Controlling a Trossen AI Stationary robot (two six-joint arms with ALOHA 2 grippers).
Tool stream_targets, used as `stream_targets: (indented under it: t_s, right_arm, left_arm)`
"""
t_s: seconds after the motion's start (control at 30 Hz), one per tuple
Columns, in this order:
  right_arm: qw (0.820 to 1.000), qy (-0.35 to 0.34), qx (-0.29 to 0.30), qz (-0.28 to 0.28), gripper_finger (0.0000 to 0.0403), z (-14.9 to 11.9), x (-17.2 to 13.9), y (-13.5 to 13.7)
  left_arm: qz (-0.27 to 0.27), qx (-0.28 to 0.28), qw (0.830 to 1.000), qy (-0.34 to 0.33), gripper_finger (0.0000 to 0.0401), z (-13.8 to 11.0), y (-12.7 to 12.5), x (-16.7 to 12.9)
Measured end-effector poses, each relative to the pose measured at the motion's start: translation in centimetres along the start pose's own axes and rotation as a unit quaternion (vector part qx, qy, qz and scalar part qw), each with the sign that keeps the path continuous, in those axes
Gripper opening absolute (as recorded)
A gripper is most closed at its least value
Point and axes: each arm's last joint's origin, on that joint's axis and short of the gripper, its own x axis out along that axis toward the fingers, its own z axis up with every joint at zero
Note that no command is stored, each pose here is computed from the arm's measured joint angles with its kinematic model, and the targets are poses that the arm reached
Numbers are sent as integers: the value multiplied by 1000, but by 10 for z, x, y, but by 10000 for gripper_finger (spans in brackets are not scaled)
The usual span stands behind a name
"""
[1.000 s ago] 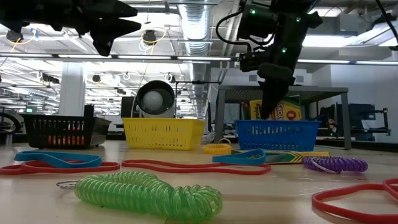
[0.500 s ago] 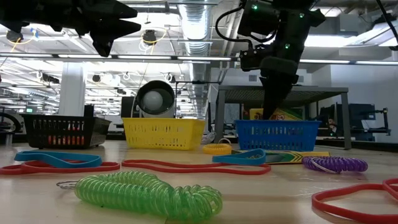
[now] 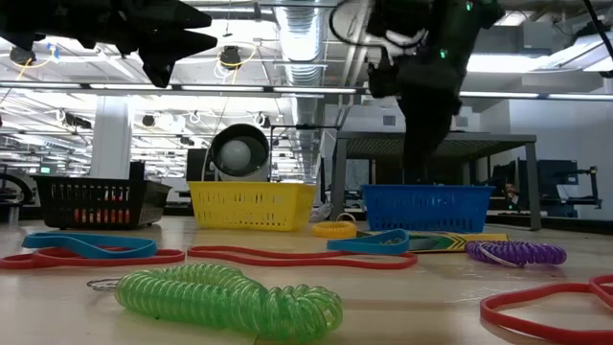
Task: Pick & Place Office Desk Supplies
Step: Put the red rubber band into the yellow bin
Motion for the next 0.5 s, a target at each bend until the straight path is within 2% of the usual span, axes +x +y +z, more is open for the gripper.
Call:
stream_targets:
  t_s: [0.23, 0.37, 0.5]
  right_arm:
    - [999, -31, -23, 31, 206, 14, -25, 21]
    - [995, -21, -44, 86, 197, 8, -32, 41]
    - [996, -12, -24, 87, 186, -1, -35, 54]
  left_arm:
    - [-30, -4, 1000, 9, 135, -1, -2, 0]
    - [-44, -14, 999, 14, 135, -1, -3, 0]
    - [-45, -36, 998, 15, 135, -1, -3, 0]
